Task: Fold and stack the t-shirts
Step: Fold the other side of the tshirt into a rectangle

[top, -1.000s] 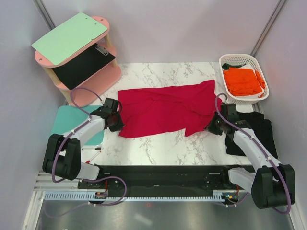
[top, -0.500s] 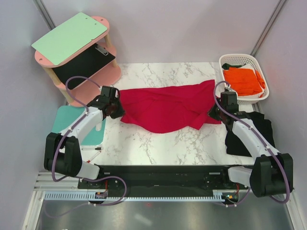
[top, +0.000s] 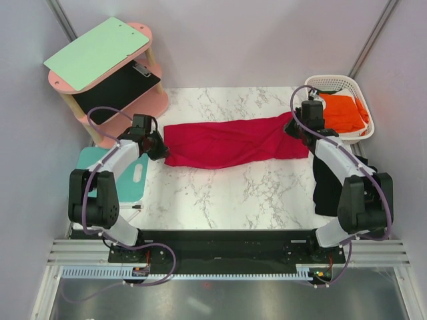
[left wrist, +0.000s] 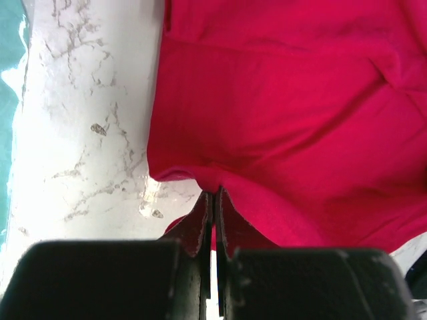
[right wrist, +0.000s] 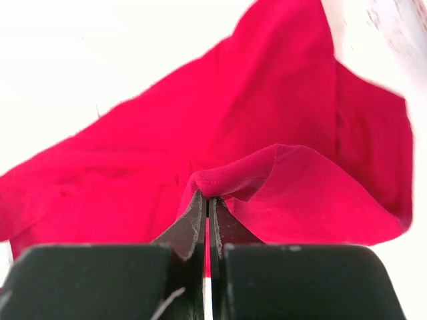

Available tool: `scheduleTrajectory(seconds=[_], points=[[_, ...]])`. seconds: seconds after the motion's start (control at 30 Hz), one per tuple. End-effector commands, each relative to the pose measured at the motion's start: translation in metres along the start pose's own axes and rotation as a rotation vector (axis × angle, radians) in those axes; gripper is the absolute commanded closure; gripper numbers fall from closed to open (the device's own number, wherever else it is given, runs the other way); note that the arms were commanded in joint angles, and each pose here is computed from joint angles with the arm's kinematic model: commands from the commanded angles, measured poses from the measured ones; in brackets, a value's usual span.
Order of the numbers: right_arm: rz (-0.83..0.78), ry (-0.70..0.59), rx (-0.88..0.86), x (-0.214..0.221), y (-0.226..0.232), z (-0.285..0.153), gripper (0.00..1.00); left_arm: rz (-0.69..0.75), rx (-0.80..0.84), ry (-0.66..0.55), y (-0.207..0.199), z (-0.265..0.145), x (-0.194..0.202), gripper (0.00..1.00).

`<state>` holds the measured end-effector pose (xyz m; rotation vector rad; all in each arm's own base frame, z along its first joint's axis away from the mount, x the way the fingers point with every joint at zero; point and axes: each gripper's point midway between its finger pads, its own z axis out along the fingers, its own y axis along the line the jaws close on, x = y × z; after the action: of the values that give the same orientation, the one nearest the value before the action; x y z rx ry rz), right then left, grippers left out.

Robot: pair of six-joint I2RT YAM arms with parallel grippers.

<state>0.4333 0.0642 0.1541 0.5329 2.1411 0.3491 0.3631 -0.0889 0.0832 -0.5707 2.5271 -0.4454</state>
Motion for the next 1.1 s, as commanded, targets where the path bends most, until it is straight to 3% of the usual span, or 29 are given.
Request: scheduleTrajectory(seconds=[0.0,0.7,1.07], points=[[0.014,-0.069,-0.033,-0.029,0.018,0.021,1.00,0.000,0.083,-0.017,-0.014,0.006,-0.027,0.98],[0.047,-0.064,-0.046,-0.048,0.021,0.086,1.00,-0.056,0.072,0.016,-0.007,0.052,-0.063,0.98],[0.088,0.012,0.025,-0.027,-0.003,0.135,0.99,-0.088,0.036,0.039,0.006,0.061,-0.063,0.98]])
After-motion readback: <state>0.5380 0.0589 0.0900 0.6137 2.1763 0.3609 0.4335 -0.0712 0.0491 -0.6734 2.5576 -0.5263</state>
